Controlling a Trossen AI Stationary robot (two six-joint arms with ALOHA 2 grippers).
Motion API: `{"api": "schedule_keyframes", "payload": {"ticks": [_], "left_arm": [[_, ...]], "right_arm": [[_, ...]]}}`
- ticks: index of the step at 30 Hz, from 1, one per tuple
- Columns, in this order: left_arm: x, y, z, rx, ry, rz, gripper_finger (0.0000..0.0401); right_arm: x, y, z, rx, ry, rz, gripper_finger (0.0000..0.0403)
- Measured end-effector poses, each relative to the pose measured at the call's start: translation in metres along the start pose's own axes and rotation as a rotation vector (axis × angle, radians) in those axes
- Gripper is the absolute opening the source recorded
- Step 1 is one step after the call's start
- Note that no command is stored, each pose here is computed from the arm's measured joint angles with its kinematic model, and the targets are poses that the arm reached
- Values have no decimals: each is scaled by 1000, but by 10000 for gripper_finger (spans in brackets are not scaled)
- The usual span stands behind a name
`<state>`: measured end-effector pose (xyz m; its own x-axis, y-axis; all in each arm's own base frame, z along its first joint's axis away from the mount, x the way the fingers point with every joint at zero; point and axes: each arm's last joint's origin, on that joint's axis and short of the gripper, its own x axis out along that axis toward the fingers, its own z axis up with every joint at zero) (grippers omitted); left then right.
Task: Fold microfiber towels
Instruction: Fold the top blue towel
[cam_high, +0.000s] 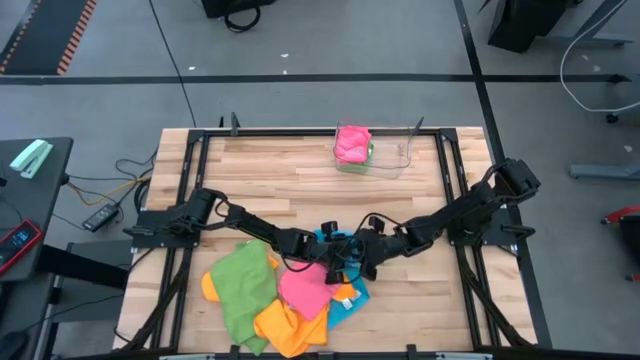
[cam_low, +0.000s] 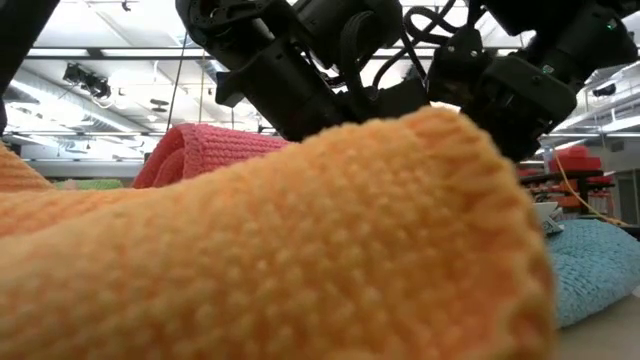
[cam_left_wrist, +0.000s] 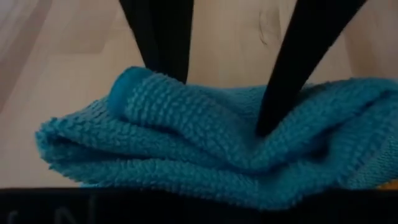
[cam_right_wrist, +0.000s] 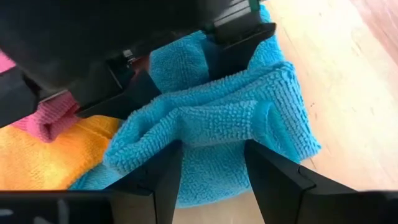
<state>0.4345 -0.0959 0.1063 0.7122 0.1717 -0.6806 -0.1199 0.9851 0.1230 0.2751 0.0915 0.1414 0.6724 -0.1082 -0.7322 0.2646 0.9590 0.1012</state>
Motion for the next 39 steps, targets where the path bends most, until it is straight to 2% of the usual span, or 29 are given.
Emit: {"api": "schedule_keyframes", "payload": {"ticks": [8, 16, 22, 30, 34, 39], "left_arm": [[-4, 0, 2, 13, 1, -2, 152], [-28, 1, 16, 33, -7, -9, 172], [-54, 1, 20, 71, 68, -11, 195], [-64, 5, 2, 110, 271, 31, 182], [-55, 5, -12, 116, 286, 58, 171], [-50, 5, -21, 100, 226, 80, 160]], "right_arm": [[0, 0, 1, -24, -10, 6, 186], [0, 0, 2, -38, -12, 5, 186], [0, -1, 1, -47, -10, -2, 186], [0, -1, 0, -53, -2, -7, 186], [0, -1, 0, -54, -1, -8, 186], [1, 1, 5, -34, -48, 17, 186]]}}
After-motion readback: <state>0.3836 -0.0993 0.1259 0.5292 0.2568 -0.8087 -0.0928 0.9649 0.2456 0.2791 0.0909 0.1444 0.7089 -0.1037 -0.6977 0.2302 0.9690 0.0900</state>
